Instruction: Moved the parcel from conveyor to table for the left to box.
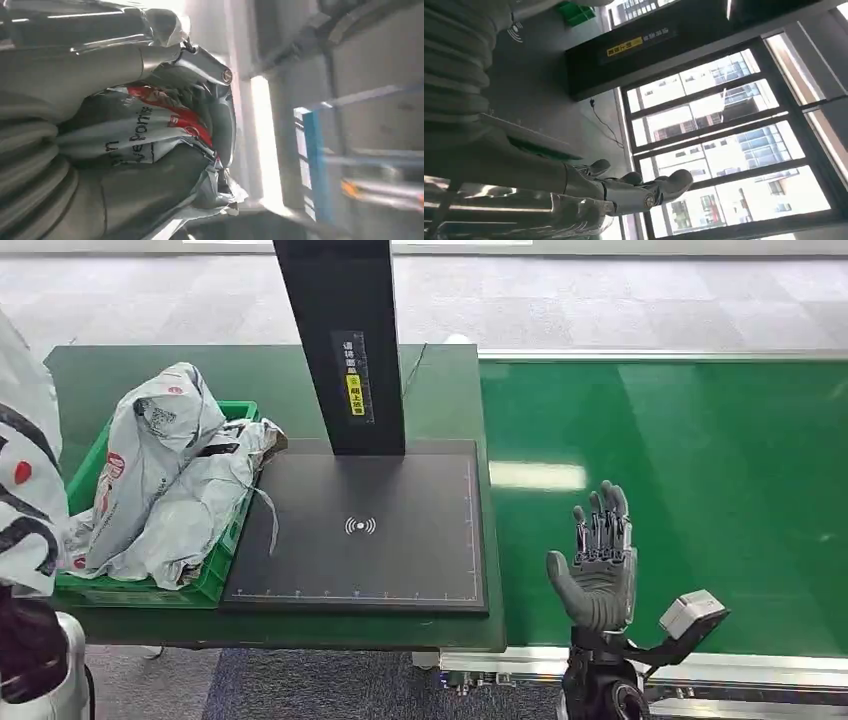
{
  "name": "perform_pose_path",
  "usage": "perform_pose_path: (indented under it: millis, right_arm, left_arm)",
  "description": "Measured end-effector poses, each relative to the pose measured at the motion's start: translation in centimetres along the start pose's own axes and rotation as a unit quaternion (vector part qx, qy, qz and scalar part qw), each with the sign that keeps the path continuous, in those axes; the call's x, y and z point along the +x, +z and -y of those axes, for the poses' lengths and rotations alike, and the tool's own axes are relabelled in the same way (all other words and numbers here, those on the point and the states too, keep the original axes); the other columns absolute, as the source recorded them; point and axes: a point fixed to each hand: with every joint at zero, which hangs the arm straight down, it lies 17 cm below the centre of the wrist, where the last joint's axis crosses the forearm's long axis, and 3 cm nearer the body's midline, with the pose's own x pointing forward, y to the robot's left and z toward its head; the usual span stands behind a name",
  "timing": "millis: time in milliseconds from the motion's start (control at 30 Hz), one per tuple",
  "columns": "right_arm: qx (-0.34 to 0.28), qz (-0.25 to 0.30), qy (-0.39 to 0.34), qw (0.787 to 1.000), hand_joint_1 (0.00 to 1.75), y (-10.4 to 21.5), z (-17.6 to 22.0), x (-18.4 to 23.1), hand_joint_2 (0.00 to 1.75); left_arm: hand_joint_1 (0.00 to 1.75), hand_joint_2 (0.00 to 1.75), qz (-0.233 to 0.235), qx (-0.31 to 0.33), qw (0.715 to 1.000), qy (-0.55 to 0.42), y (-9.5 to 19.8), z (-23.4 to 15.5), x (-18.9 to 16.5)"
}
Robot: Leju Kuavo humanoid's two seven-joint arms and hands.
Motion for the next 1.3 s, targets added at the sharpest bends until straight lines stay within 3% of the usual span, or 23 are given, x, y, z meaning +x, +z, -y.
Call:
perform_pose_path:
  millis: [133,267,500,767,1000,1033,1067,1300]
  right_arm:
    - [0.003,-0.001,-0.001,1.000,0.00,-0.2,-0.2,0.0,1.75]
    - [0.004,-0.001,-0.002,1.000,0.00,-0.3,-0.4,0.0,1.75]
    - [0.007,-0.004,-0.005,1.000,0.00,-0.3,-1.0,-0.2,1.75]
    - [0.022,-0.010,-0.010,1.000,0.00,-1.0,-1.9,-0.3,1.75]
    - [0.024,-0.011,-0.014,1.000,0.00,-1.7,-2.0,-0.6,1.75]
    - [0.023,-0.012,-0.015,1.000,0.00,-1.7,-1.9,-0.7,1.75]
    - [0.022,-0.013,-0.016,1.000,0.00,-1.6,-1.8,-0.8,1.75]
    - [0.012,-0.019,-0.016,1.000,0.00,-1.0,-1.1,-1.5,1.75]
  left_arm:
    - [1.75,1.75,-0.063,0.019,0.996,-0.058,-0.6,-4.2,-4.6]
    - [1.75,1.75,-0.143,0.010,0.986,-0.083,0.9,-6.9,-9.9]
    - [1.75,1.75,-0.285,-0.011,0.946,-0.154,6.3,-10.0,-19.3]
    - [1.75,1.75,-0.419,-0.104,0.880,-0.197,14.9,-6.2,-27.9]
    - [1.75,1.75,-0.456,-0.143,0.857,-0.191,18.2,-3.5,-30.9]
    - [1.59,1.75,-0.457,-0.144,0.858,-0.188,18.3,-3.4,-31.0]
    - [0.00,1.75,-0.457,-0.144,0.858,-0.186,18.3,-3.3,-31.0]
    - [0.00,1.75,-0.441,-0.133,0.869,-0.180,17.3,-3.7,-30.3]
